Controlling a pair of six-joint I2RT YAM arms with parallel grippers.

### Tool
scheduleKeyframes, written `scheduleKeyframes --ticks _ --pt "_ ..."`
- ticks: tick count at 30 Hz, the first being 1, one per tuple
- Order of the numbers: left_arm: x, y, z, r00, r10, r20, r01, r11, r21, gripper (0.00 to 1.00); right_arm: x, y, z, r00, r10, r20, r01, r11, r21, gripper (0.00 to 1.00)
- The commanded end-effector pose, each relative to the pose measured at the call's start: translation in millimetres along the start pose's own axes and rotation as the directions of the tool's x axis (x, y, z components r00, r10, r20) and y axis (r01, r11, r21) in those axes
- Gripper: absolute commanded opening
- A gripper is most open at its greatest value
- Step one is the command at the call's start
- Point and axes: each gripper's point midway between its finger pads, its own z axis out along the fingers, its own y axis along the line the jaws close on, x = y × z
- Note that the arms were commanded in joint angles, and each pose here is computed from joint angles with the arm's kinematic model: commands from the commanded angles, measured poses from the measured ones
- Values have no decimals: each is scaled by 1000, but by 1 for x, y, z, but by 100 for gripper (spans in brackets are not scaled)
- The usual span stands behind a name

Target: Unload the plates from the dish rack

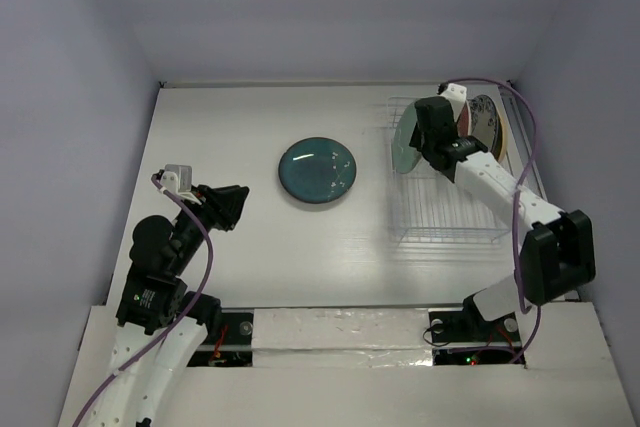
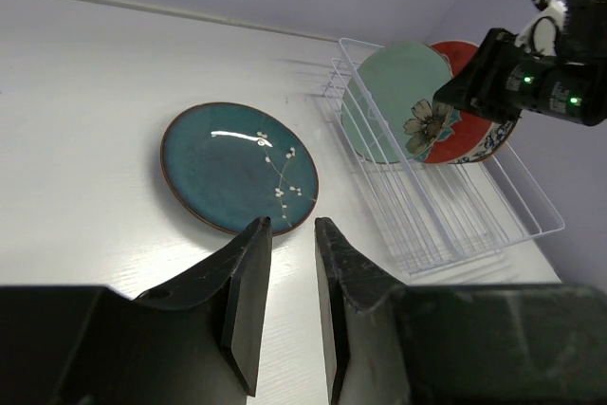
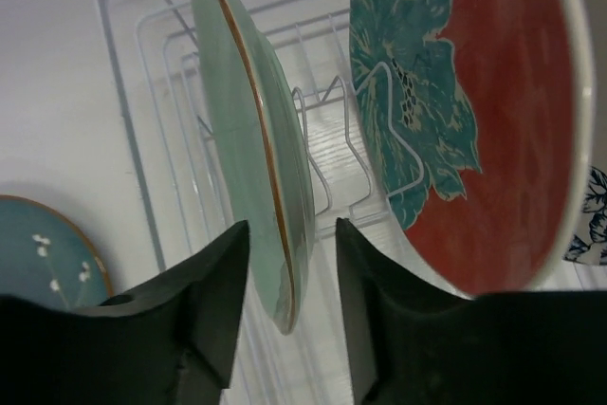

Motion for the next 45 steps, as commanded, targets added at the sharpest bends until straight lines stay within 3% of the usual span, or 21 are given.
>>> scheduleKeyframes --ticks 1,8,10,23,26,28,31,34,37,40,45 --pt "-6 -3 1 1000 5 22 -5 1000 13 23 -25 6 9 999 -31 29 31 1000 -1 45" --pt "-8 -5 0 999 7 33 -7 1000 20 26 -48 -3 4 994 -77 71 73 996 60 6" --pt "-8 -4 -1 999 6 33 -7 1000 17 26 -57 -10 -3 992 -99 82 91 992 91 0" --pt "-9 -4 -1 999 6 37 -6 1000 19 30 -152 -27 -103 954 35 299 -30 999 -21 0" --pt "-9 -4 -1 999 6 37 -6 1000 19 31 -156 -13 -124 942 98 321 -67 992 -106 0" --pt "-8 -4 -1 999 7 35 -7 1000 18 31 -156 15 -137 932 184 311 -105 961 -256 0" --pt "-8 -4 -1 999 5 35 -6 1000 19 31 -142 66 -155 935 267 233 -121 858 -499 0" --pt "-9 -2 0 999 5 38 -5 1000 9 32 -104 120 -141 948 292 124 -164 785 -597 0" --pt "-9 -2 0 999 5 38 -5 1000 9 32 -75 155 -119 957 287 35 -206 762 -614 0" --pt "-8 -2 0 999 3 35 -3 1000 9 33 -56 190 -106 943 328 -53 -278 690 -668 0" --pt "-8 -1 0 999 4 34 -5 1000 7 33 -27 213 -88 903 389 -181 -402 617 -677 0"
